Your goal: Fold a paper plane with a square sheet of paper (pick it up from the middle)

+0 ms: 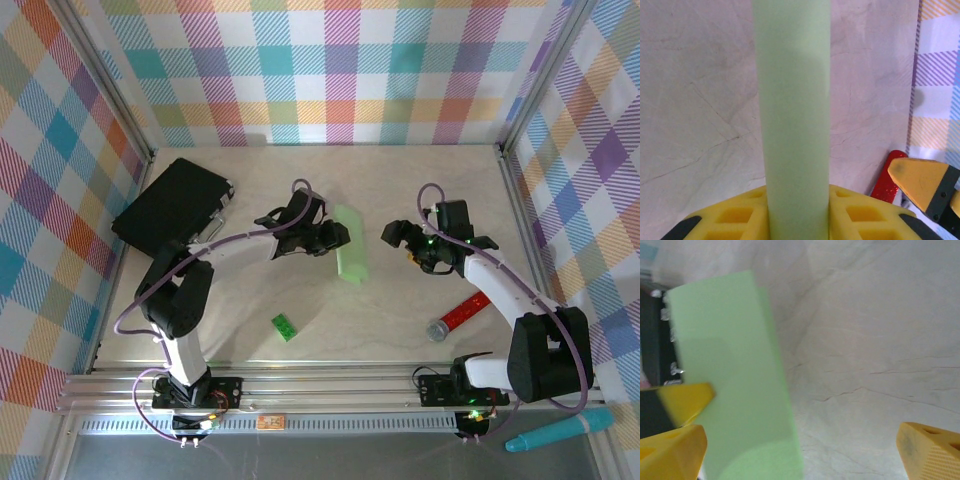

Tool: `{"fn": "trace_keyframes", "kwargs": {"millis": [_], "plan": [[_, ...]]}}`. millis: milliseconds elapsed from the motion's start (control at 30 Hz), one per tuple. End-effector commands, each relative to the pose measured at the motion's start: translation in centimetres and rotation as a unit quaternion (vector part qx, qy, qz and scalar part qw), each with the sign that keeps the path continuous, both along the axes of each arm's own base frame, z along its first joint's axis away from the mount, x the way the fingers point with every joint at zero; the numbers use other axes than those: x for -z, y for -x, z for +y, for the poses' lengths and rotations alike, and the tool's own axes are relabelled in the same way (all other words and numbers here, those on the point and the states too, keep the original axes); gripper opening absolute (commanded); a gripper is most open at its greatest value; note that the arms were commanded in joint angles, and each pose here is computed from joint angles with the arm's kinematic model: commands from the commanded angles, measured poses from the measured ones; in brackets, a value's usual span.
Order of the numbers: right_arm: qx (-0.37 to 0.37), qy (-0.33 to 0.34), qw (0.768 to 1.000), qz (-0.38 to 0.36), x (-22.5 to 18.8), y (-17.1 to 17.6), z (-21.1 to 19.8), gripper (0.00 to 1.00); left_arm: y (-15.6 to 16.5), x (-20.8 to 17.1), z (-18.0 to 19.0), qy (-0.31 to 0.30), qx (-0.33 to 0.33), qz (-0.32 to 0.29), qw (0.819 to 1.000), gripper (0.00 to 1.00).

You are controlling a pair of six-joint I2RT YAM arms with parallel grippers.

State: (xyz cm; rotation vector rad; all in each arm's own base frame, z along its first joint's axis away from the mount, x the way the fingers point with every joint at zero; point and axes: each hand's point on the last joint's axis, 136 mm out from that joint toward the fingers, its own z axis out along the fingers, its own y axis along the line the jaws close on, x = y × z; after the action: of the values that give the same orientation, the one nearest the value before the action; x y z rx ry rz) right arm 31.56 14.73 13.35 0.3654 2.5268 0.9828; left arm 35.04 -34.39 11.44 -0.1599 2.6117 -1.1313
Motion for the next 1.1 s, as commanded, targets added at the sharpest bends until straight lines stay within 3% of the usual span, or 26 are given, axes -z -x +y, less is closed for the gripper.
{"fn": "trace_keyframes", "kwargs": {"millis": [0, 233, 500, 800, 1067], "plan": [[-0.057, -0.063, 0.996, -0.004, -0.8, 0.4, 2.3, 0.91, 0.3, 1.3, -1.7, 0.047, 0.023, 0.024, 0.998, 0.28], [-0.076, -0.073, 0.993, 0.051, 1.9, 0.9, 3.4, 0.58, 0.9, 6.7, 0.3, -0.037, 0.029, 0.047, 0.998, 0.24], [-0.106, -0.040, 0.988, 0.103, 5.6, 1.1, 5.9, 0.33, 1.5, 8.5, 1.6, -0.088, 0.054, 0.044, 0.994, 0.23], [-0.133, 0.000, 0.982, 0.134, 8.7, 0.5, 8.1, 0.21, 1.4, 9.6, 2.1, -0.116, 0.060, 0.051, 0.990, 0.21], [-0.138, 0.038, 0.976, 0.165, 11.3, 0.7, 8.1, 0.19, 1.6, 9.9, 2.5, -0.130, 0.058, 0.055, 0.988, 0.23]]}}
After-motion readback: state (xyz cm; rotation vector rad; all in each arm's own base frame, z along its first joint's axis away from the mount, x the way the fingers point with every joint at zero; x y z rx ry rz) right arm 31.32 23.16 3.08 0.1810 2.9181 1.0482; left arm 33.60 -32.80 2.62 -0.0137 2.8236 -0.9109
